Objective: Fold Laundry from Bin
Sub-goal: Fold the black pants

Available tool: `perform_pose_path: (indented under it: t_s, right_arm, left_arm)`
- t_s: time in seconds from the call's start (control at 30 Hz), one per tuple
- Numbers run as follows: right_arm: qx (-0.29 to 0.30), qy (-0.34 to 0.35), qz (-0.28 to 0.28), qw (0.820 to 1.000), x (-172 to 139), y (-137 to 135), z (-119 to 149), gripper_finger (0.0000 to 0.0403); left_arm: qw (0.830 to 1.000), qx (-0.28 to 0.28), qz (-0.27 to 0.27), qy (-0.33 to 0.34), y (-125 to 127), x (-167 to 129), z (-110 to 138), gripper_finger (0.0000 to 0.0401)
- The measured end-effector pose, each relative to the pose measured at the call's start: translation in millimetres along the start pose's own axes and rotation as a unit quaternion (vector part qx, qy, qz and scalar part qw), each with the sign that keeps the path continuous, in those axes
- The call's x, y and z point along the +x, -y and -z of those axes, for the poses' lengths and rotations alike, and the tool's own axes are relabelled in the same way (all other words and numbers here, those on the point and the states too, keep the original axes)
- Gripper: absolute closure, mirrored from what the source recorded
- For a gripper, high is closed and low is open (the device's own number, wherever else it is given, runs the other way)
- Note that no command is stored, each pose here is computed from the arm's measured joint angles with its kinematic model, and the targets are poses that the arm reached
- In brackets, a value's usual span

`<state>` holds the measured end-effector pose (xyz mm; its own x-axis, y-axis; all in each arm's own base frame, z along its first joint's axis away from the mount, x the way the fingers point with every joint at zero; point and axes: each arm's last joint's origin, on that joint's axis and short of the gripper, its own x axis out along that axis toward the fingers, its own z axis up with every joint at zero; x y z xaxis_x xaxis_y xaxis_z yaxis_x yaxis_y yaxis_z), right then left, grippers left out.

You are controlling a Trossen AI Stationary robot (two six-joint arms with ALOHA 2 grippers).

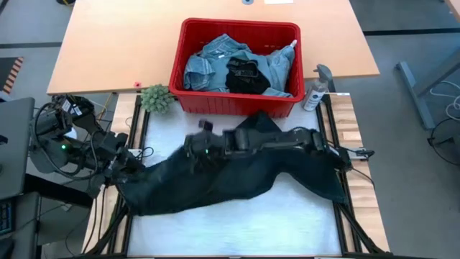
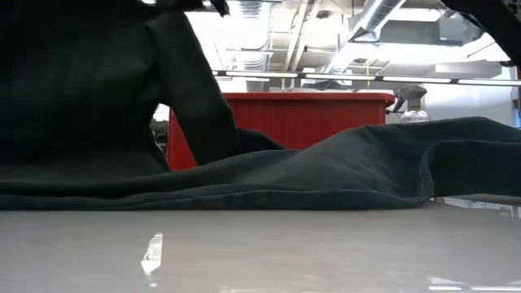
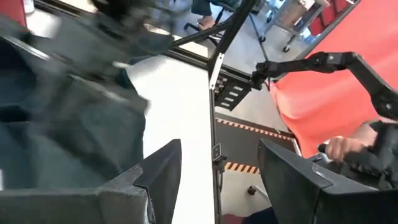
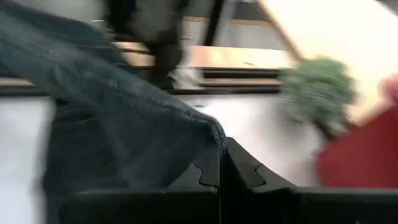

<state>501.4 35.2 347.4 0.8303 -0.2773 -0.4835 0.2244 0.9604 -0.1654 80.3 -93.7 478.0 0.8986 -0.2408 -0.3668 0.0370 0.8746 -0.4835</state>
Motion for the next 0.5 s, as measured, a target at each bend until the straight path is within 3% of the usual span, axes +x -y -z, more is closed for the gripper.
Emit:
perform_pose_path:
  t_s: [0.23, 0.4, 0.5]
  right_arm:
    - [0.077, -0.018, 0.033, 0.996, 26.7, 68.4, 6.4, 0.0377]
    - [0.092, -0.079, 0.033, 0.992, 71.1, 89.4, 41.1, 0.0377]
    - [0.108, -0.088, 0.039, 0.990, 77.6, 97.9, 46.8, 0.0377]
  left_arm:
    - [1.000, -0.001, -0.014, 0.015, -0.8, 0.1, -0.7, 0.0205]
    - [0.999, 0.005, -0.030, 0.017, 4.5, 8.1, 2.5, 0.0205]
    - [0.999, 0.010, -0.039, -0.003, 11.8, 19.1, 8.8, 0.0205]
